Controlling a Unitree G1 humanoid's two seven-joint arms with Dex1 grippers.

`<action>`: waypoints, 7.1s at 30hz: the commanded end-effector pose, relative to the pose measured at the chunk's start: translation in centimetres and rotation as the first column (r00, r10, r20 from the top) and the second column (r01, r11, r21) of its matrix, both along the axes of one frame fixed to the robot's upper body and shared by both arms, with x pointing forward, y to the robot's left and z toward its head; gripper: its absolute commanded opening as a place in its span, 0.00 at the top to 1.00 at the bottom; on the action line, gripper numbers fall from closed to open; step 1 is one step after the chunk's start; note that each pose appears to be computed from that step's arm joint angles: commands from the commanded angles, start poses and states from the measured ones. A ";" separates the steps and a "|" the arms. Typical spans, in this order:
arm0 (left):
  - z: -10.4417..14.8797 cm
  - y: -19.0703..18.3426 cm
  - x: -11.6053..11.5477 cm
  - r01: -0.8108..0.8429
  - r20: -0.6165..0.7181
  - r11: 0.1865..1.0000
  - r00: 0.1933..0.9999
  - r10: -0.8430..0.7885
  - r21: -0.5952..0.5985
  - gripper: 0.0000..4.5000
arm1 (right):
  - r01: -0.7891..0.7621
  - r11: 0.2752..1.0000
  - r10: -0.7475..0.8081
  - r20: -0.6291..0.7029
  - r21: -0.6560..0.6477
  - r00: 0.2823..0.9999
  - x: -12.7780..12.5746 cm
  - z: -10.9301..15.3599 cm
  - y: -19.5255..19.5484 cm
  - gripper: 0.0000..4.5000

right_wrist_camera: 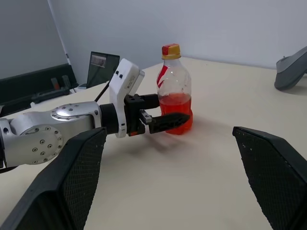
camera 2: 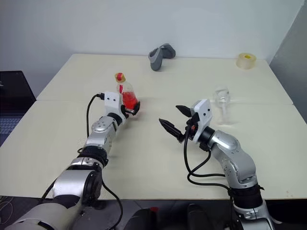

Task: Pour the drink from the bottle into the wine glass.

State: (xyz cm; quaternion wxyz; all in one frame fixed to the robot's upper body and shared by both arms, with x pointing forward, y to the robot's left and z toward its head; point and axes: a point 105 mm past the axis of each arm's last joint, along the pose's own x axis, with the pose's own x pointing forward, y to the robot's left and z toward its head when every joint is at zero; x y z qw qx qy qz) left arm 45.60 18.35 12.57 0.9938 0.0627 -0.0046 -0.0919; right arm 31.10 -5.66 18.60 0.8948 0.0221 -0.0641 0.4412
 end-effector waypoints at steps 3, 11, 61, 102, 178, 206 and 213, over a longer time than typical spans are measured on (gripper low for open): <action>2.1 1.0 0.8 -0.065 0.054 0.998 0.996 0.064 0.006 0.00 | -0.029 0.999 0.028 0.061 0.014 0.998 -0.6 1.7 0.5 0.00; 2.5 0.6 1.4 -0.080 0.021 0.996 0.997 0.081 -0.027 0.00 | -0.037 0.999 0.035 0.064 0.017 0.997 -0.6 1.8 0.8 0.00; 0.5 -10.8 -13.4 0.875 -0.152 0.462 0.482 -0.863 0.149 0.62 | -0.200 0.961 0.213 0.049 -0.190 0.976 -1.5 5.1 1.5 0.00; -0.1 -10.8 -13.3 0.863 -0.170 0.439 0.486 -0.857 0.249 0.62 | -0.271 0.904 0.302 0.047 -0.330 0.952 -2.6 4.1 0.8 0.39; -0.5 -10.7 -14.7 0.889 -0.240 0.319 0.405 -0.882 0.330 0.69 | -0.470 0.457 0.719 0.002 -0.755 0.695 1.0 1.8 0.1 0.73; 1.4 -12.1 -12.0 0.806 -0.065 0.520 0.557 -0.828 0.282 0.80 | 0.011 0.996 0.003 0.154 -0.088 0.988 -2.4 5.1 0.3 0.11; 1.5 -12.0 -11.7 0.806 -0.070 0.515 0.555 -0.829 0.293 0.80 | -0.027 0.994 0.036 0.091 -0.101 0.995 -3.1 3.5 1.1 0.11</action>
